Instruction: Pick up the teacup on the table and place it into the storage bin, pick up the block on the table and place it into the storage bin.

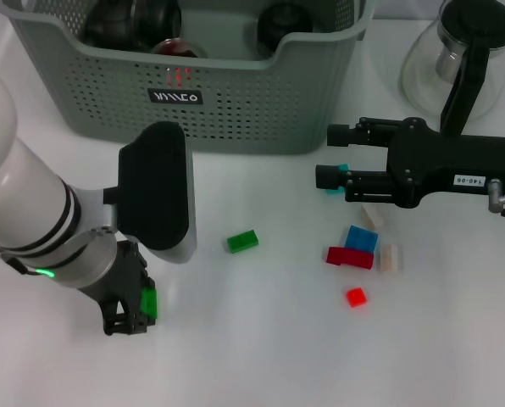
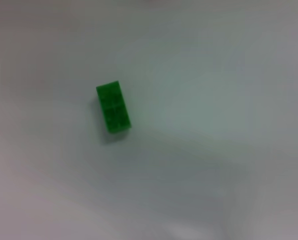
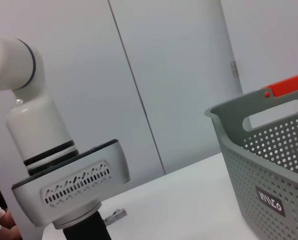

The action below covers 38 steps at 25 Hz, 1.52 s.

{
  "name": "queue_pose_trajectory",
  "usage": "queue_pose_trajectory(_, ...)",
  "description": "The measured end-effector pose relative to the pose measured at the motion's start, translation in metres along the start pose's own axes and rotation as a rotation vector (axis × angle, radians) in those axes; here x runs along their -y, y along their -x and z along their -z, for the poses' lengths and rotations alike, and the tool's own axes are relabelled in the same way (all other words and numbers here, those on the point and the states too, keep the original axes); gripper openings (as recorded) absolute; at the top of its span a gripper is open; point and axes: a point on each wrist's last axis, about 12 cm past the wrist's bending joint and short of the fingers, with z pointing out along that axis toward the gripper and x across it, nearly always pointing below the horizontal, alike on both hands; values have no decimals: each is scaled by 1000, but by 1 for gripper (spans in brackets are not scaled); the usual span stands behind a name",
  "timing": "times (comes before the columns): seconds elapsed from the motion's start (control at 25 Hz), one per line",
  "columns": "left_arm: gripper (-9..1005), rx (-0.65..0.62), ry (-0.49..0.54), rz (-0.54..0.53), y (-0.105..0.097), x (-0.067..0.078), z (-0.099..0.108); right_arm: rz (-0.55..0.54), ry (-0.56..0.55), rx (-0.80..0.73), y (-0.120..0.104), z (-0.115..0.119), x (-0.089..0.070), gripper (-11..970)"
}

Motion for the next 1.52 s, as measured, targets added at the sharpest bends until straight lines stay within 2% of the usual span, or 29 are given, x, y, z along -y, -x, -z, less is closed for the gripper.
queue_pose_trajectory(0.12, 404, 18, 16, 27, 0, -3, 5, 0, 0, 0, 0, 0, 0, 761)
queue_pose_trajectory(0.32, 404, 192, 30, 246, -6, -30, 35, 0, 5, 0, 0, 0, -1, 760)
queue_pose_trajectory(0.4, 404, 338, -69, 352, -17, -43, 53, 0, 9, -1, 0, 0, -1, 761)
queue_pose_trajectory(0.52, 404, 604, -273, 446, -40, -61, 77, -1, 15, -1, -1, 0, -2, 761)
queue_pose_trajectory(0.64, 404, 890, -425, 556, -72, -80, 90, -3, 14, -3, -1, 0, -2, 761)
queue_pose_trajectory(0.76, 404, 1169, -510, 632, -98, -99, 100, -3, 15, -7, -2, 1, -2, 761)
queue_pose_trajectory(0.88, 404, 1352, -519, 677, -107, -113, 109, -1, 13, -9, -2, 2, -2, 761)
queue_pose_trajectory(0.92, 404, 1382, -488, 707, -101, -124, 112, 0, 11, -10, -2, 1, -2, 761)
queue_pose_trajectory(0.96, 404, 1370, -457, 717, -97, -131, 116, 1, 5, -12, -2, 1, -1, 761)
queue_pose_trajectory(1.0, 405, 1370, -457, 717, -97, -131, 116, 2, -2, -14, -1, 1, 1, 761)
queue_pose_trajectory(1.12, 405, 1197, -255, 733, -74, -164, 138, 7, -3, -26, 1, -2, 2, 761)
queue_pose_trajectory(1.24, 405, 1010, -104, 768, -50, -192, 148, 16, 18, -46, 2, -5, 1, 761)
queue_pose_trajectory(1.4, 405, 738, 163, 826, -18, -223, 140, 23, 30, -55, 4, -8, 1, 760)
queue_pose_trajectory(1.52, 405, 552, 306, 770, 8, -228, 119, 25, 32, -56, 4, -8, 1, 760)
